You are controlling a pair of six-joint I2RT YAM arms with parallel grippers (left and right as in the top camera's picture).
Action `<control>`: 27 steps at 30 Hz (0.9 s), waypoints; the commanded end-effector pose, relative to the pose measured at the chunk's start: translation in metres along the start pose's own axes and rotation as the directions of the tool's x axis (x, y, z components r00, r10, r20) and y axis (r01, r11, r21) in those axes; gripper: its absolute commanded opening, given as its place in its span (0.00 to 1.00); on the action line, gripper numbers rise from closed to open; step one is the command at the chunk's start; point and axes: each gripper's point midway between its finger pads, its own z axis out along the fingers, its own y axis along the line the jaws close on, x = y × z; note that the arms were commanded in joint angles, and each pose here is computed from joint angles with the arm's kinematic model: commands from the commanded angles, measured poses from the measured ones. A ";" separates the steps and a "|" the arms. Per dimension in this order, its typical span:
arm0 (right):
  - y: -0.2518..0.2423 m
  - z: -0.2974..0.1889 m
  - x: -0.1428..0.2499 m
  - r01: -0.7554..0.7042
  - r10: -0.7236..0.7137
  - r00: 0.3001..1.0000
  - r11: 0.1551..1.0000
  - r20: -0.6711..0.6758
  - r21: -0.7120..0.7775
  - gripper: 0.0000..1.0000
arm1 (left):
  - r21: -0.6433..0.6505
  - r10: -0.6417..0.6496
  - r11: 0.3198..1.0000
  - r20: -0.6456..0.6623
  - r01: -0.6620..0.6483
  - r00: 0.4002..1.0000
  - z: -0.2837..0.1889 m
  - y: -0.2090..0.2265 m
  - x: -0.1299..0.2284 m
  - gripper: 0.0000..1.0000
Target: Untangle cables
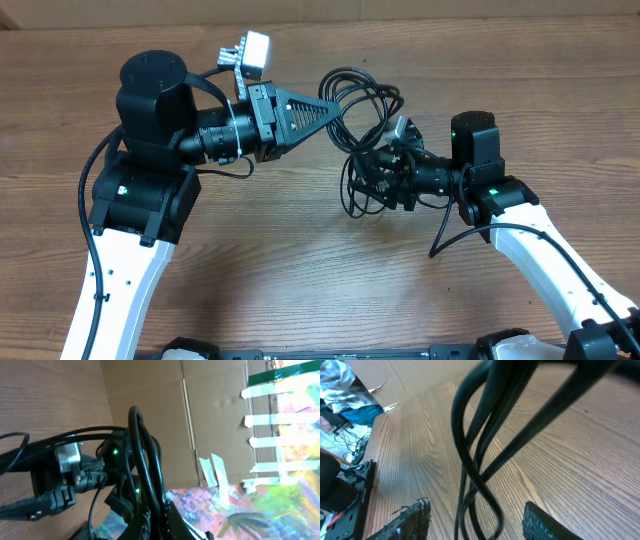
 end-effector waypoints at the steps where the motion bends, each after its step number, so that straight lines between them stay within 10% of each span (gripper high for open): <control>1: 0.001 0.000 -0.010 0.024 -0.024 0.999 1.000 0.023 -0.012 0.59 | 0.030 -0.042 0.999 0.014 0.041 0.999 -0.001 -0.013 -0.004 0.04; 8: -0.002 0.000 -0.024 0.095 -0.095 0.993 0.995 0.068 0.003 0.57 | 0.102 -0.025 0.995 0.029 0.022 0.999 -0.002 -0.036 -0.009 0.04; 11: -0.003 -0.001 -0.028 0.112 -0.113 0.990 0.994 0.080 0.008 0.21 | 0.103 -0.025 0.994 0.025 0.023 0.999 -0.002 -0.036 -0.008 0.05; 14: -0.003 -0.001 -0.028 0.092 -0.092 0.993 0.996 0.080 0.007 0.04 | 0.102 -0.021 0.995 0.025 0.019 0.999 -0.002 -0.035 -0.009 0.04; 27: -0.003 -0.001 -0.028 -0.006 0.006 0.997 1.000 0.080 -0.001 0.04 | 0.001 0.037 0.999 0.175 -0.038 0.984 -0.004 -0.013 -0.033 0.04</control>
